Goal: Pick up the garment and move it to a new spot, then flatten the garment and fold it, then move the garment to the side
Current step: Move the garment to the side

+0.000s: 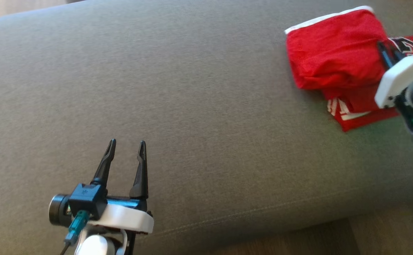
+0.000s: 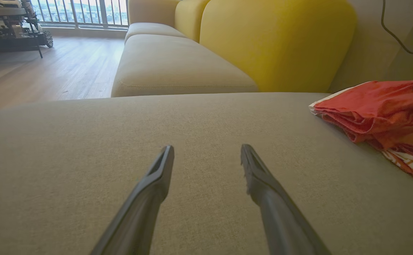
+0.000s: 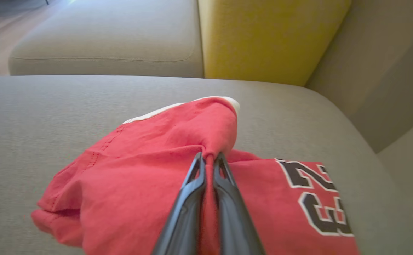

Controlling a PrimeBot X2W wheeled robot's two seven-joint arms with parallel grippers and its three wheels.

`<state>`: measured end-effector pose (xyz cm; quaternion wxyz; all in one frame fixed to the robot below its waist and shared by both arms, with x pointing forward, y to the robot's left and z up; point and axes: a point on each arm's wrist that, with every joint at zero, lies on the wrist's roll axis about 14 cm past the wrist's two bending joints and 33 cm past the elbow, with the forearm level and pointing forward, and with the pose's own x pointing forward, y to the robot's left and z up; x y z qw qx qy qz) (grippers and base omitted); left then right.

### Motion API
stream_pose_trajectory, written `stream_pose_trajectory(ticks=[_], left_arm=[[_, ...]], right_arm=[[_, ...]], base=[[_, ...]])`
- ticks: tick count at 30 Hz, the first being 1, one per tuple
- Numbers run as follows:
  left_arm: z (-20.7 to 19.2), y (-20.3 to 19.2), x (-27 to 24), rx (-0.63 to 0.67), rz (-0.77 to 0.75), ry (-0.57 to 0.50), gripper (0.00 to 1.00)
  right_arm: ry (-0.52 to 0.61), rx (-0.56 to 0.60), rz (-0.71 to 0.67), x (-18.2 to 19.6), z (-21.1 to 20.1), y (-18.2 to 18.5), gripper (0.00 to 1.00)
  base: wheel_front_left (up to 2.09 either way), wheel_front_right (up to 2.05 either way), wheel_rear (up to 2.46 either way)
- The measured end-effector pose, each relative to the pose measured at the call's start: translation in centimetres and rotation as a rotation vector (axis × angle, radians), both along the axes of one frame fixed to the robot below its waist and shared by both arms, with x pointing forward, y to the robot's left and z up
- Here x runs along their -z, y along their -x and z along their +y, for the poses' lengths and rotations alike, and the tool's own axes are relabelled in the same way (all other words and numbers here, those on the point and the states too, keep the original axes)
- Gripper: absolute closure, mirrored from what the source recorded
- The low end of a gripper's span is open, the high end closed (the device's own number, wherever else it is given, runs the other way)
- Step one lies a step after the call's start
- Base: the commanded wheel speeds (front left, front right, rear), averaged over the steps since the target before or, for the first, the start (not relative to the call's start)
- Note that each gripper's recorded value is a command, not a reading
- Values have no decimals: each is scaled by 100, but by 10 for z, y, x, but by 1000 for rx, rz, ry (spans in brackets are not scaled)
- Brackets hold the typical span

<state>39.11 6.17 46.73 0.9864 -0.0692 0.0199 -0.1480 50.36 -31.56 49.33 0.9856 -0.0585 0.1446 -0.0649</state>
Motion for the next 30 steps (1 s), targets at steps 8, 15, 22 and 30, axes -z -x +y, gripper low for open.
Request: stream_pose_trajectory(ticks=[8,15,22,30], left_arm=[[-16,-6,8,56,16,6,0],[-13,-10,11,54,19,0,0],[1,-8,5,1,10,2,0],[35,-6,-22,-142,-47,44,0]], right_arm=[[55,146,18,-7,-70,25,100],[85,209,62,2,-97,36,0],[233,145,-99,-40,-90,20,0],[170,-72,-311,-42,46,10,0]], base=[[0,0,0],[0,0,0],[0,0,0],[0,0,0]])
